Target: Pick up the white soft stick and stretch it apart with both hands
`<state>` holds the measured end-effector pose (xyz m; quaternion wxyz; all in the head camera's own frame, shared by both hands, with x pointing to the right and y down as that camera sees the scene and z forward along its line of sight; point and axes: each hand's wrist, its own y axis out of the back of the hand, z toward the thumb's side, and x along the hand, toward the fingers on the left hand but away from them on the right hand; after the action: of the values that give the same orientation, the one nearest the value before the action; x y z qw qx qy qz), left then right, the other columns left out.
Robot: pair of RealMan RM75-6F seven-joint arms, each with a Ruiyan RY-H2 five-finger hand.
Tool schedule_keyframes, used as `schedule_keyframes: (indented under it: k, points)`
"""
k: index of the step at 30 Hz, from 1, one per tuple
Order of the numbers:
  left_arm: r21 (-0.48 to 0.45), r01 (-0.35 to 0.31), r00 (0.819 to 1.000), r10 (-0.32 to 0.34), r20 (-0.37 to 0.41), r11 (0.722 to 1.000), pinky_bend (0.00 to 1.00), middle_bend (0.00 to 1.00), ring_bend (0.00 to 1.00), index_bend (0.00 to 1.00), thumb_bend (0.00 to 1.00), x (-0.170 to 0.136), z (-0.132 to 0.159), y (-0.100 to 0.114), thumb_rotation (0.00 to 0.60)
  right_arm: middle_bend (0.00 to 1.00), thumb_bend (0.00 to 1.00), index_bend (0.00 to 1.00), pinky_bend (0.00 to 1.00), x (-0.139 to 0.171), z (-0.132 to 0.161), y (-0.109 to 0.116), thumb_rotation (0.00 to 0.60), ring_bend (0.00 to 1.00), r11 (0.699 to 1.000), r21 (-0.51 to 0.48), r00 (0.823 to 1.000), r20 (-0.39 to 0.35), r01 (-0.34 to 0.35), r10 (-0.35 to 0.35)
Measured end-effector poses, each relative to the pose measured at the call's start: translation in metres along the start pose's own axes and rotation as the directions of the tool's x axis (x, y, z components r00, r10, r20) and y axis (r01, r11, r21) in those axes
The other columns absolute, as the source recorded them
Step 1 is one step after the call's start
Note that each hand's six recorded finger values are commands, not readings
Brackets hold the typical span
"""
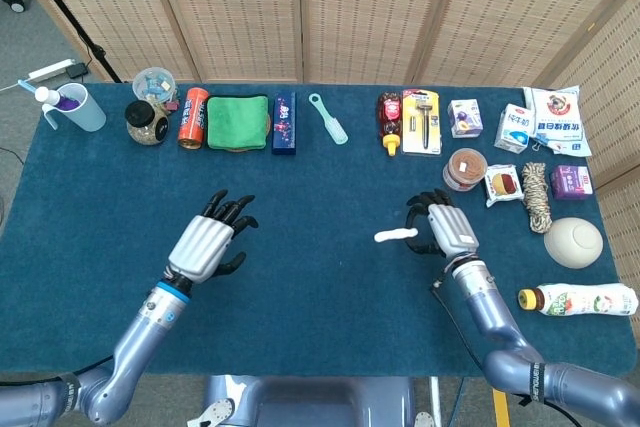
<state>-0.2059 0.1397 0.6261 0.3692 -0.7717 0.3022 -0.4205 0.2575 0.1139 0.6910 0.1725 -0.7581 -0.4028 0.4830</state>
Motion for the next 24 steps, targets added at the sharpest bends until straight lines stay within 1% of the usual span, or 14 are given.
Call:
schedule_keyframes:
  k: [4,14,20,24]
  points:
    - [0.013,-0.007,1.0,0.007,0.014,1.0,0.05,0.13,0.19,0.35,0.31,0.01,0.01,-0.004,0.6,0.27,0.36,0.58,0.0,-0.002,0.009,-0.005,0.6,0.14,1.0,-0.019,1.0,-0.002,-0.003,0.003]
    - [0.023,-0.014,0.999,0.013,0.04,1.0,0.05,0.14,0.2,0.38,0.31,0.027,0.033,-0.014,0.6,0.27,0.36,0.58,0.0,-0.008,0.03,-0.019,0.6,0.14,0.996,-0.093,1.0,0.0,-0.002,0.002]
    - [0.03,-0.028,0.998,0.026,0.056,0.999,0.05,0.14,0.2,0.38,0.31,0.035,0.046,-0.021,0.6,0.27,0.36,0.58,0.0,-0.014,0.048,-0.03,0.6,0.14,0.988,-0.154,1.0,-0.012,-0.019,0.017]
    - [0.035,-0.031,0.998,0.029,0.054,0.999,0.05,0.14,0.2,0.38,0.31,0.04,0.048,-0.026,0.6,0.27,0.36,0.59,0.0,-0.014,0.057,-0.035,0.6,0.14,0.983,-0.18,0.999,-0.023,-0.035,0.031]
